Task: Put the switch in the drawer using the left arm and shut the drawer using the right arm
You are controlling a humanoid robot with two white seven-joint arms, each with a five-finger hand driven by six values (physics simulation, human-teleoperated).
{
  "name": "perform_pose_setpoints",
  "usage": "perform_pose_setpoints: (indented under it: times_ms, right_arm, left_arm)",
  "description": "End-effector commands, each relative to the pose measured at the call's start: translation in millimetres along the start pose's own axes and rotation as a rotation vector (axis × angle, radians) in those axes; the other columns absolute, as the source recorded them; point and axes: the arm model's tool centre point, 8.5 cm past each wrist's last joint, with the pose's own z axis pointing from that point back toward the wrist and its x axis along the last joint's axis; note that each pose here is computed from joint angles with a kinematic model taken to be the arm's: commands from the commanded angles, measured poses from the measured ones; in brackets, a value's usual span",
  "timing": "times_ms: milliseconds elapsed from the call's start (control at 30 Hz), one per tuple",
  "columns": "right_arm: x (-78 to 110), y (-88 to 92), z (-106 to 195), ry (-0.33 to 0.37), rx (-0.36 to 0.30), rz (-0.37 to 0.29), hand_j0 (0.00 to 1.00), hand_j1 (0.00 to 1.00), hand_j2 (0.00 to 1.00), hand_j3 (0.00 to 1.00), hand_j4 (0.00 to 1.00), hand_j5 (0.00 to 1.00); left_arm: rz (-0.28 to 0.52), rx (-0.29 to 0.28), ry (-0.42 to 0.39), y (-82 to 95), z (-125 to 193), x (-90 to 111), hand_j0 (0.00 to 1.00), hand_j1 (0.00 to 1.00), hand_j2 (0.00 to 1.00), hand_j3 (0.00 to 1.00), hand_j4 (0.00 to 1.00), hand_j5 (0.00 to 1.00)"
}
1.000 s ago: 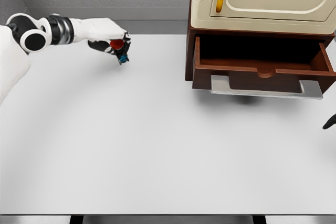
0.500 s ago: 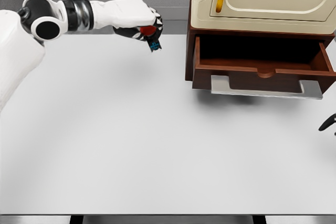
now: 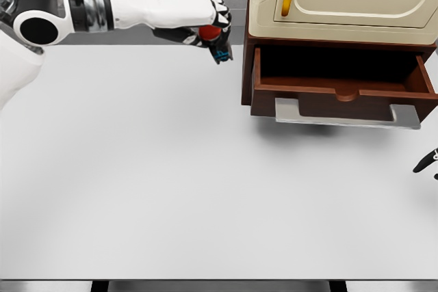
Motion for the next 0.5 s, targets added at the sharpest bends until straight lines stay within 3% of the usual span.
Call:
perform_pose_setpoints:
  times_ms: [0, 167, 467]
  right_arm:
    - [0.2, -0.8, 0, -0.002, -0.004, -0.005, 0.55, 0.55, 0.55, 0.55, 0.55, 0.55]
    - [1.0, -9.4, -2, -0.006, -0.007, 0.018, 0.54, 0.54, 0.54, 0.54, 0.54, 0.54]
    - [1.0, 0.5, -5, -0.011, 0.016, -0.001, 0.55, 0.55, 0.55, 0.55, 0.55, 0.55]
  left_arm:
    - [0.005, 0.011, -0.024, 2.6, -5, 6, 0.36, 0.36, 0.36, 0.36, 0.36, 0.36]
    - [0.021, 0.021, -0.075, 1.0, -34, 17, 0.36, 0.36, 0.36, 0.36, 0.36, 0.36]
    - [0.093, 0.042, -0.102, 3.2, -84, 15, 0.36, 0.36, 0.36, 0.36, 0.36, 0.36]
